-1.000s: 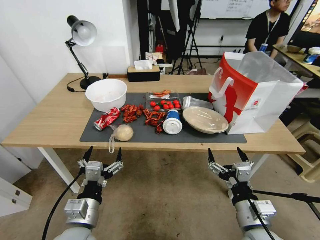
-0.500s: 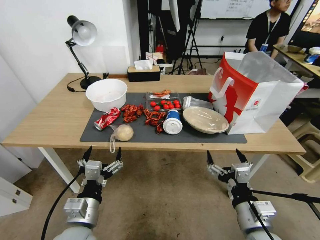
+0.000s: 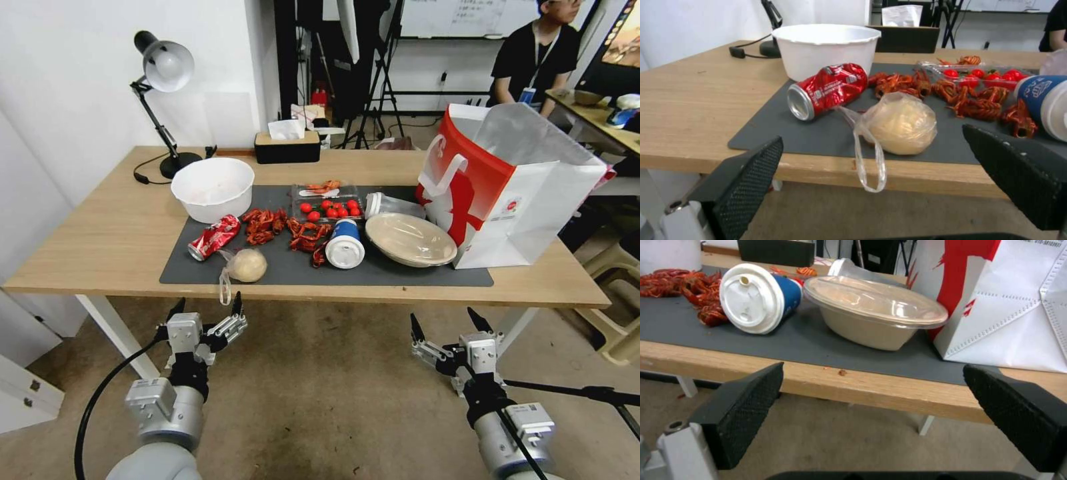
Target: Pick up the trash from the table and place it into the takeout bag.
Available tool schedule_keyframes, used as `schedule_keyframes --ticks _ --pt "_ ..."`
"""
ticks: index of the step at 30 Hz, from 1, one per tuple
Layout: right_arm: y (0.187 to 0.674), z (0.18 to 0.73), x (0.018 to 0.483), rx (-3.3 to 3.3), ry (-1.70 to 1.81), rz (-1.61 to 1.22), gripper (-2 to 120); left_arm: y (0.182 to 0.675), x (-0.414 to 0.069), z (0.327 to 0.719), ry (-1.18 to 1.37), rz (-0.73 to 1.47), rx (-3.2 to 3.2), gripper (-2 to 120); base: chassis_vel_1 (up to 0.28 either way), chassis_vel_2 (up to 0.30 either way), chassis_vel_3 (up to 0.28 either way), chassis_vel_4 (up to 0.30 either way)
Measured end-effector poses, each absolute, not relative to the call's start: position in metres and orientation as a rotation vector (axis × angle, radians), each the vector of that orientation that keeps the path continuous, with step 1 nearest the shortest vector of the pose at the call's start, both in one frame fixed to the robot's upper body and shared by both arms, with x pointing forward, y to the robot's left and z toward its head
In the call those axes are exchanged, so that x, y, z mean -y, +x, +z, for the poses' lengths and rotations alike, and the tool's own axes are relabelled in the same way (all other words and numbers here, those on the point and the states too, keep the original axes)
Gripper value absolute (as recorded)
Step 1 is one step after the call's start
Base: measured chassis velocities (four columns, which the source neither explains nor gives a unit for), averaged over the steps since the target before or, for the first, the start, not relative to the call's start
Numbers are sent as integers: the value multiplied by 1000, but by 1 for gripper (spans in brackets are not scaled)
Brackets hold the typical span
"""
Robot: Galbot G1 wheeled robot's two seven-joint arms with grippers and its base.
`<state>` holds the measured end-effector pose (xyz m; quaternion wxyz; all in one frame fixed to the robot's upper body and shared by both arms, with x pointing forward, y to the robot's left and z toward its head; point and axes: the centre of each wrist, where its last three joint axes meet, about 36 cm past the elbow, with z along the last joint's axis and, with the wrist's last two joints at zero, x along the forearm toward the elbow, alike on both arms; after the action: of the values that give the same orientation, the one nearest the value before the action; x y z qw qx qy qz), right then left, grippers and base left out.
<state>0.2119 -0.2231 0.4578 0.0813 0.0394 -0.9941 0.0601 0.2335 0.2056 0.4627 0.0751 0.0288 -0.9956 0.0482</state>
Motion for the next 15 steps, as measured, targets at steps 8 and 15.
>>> schedule_keyframes --ticks 8,15 --pt "212 458 224 2973 117 182 100 232 -205 462 86 144 2988 100 0 0 0 0" --pt "213 460 222 2982 112 123 100 230 -206 458 75 142 2986 100 0 0 0 0"
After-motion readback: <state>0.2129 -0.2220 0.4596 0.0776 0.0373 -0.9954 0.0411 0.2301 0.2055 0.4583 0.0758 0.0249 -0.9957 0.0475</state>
